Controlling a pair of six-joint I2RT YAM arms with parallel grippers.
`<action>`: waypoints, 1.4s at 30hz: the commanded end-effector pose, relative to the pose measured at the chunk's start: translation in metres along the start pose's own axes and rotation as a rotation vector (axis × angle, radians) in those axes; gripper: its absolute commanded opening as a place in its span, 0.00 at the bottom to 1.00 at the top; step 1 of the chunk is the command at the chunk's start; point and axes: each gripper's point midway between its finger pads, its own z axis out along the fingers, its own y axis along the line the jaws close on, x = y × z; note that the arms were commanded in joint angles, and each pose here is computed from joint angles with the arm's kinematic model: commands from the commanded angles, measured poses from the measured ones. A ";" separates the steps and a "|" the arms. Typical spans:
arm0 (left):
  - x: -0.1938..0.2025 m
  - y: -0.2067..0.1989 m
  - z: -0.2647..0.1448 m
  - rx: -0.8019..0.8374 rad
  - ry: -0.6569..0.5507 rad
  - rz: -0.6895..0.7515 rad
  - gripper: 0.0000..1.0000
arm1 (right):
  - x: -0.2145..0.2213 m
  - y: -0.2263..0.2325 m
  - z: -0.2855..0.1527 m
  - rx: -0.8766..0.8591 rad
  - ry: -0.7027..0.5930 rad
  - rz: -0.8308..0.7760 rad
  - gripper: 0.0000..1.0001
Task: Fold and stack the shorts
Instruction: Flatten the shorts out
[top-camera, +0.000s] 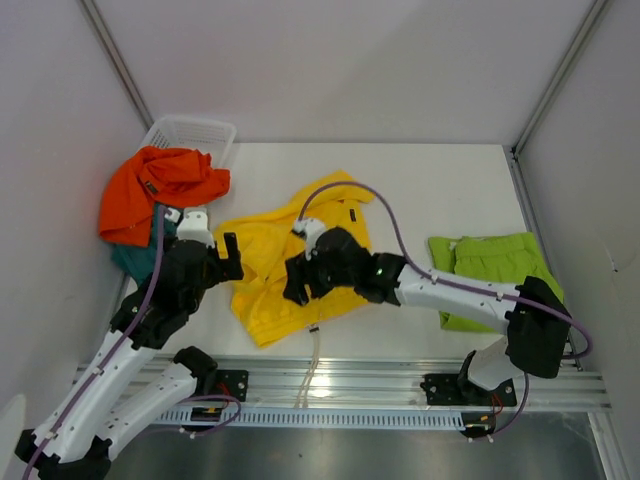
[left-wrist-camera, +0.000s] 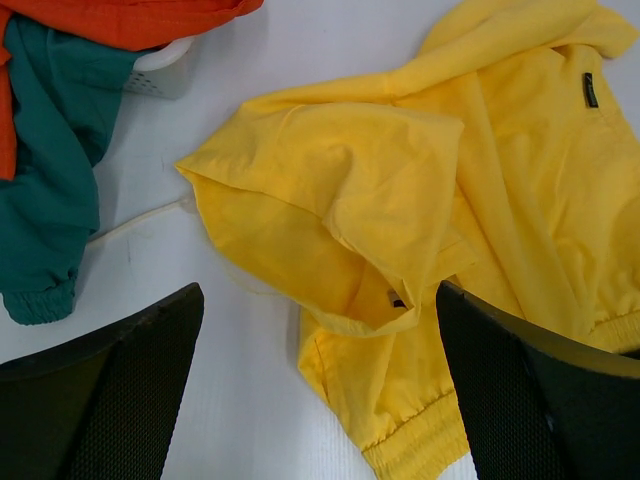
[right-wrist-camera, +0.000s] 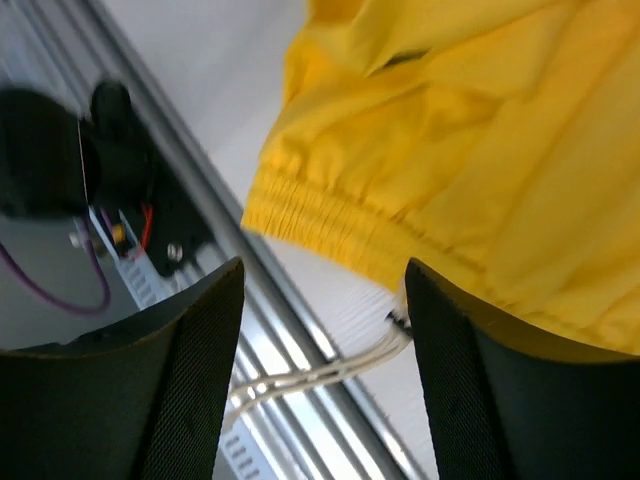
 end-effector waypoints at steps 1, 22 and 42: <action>-0.001 0.000 0.003 0.003 0.000 -0.013 0.99 | 0.028 0.024 0.006 0.076 -0.025 -0.179 0.66; -0.007 0.038 0.005 -0.167 -0.001 -0.156 0.99 | 0.103 0.079 0.077 0.327 -0.018 -0.505 0.57; 0.008 0.058 0.033 -0.207 0.116 -0.218 0.99 | 0.115 0.077 0.113 0.265 -0.023 -0.531 0.60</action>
